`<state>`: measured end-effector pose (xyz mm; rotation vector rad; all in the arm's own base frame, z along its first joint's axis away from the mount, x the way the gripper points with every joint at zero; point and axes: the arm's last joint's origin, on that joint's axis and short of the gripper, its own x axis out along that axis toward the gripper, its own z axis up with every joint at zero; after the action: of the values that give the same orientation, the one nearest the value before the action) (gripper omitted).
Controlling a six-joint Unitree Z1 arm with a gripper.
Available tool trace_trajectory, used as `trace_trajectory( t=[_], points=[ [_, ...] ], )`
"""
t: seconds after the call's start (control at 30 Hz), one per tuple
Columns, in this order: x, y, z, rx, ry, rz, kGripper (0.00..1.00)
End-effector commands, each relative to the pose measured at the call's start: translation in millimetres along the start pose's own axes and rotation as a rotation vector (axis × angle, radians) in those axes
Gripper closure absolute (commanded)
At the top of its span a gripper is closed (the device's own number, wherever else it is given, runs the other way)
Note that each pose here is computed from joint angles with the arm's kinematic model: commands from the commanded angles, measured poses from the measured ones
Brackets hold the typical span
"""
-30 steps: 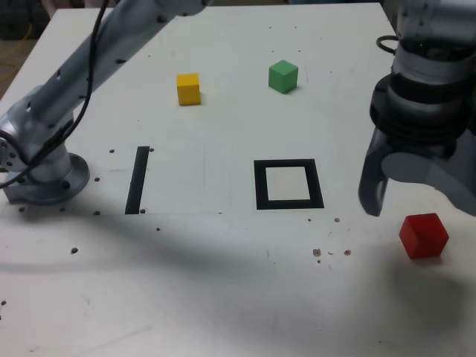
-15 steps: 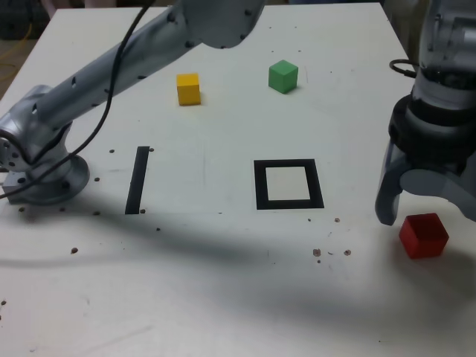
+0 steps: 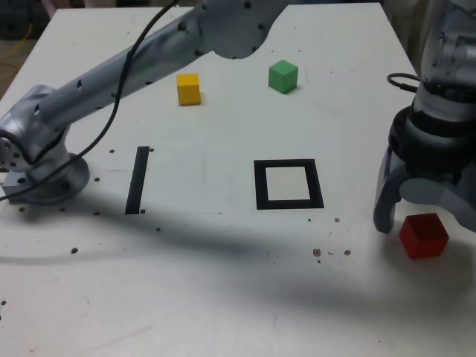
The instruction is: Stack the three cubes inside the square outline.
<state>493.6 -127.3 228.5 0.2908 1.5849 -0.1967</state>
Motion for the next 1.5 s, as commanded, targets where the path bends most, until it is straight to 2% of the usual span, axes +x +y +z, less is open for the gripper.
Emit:
trace_trajectory(
  t=[0.0, 0.4, 0.8, 1.03, 1.47],
  points=[
    [6, 0, -2, -0.004, 0.040, -0.010, 0.02],
    [12, -2, 2, -0.045, 0.042, -0.038, 0.06],
    [25, -5, 4, -0.044, 0.069, -0.069, 0.14],
    [21, -6, 6, -0.043, 0.049, -0.064, 0.18],
    [19, -5, 6, -0.041, 0.044, -0.060, 0.29]
  ],
)
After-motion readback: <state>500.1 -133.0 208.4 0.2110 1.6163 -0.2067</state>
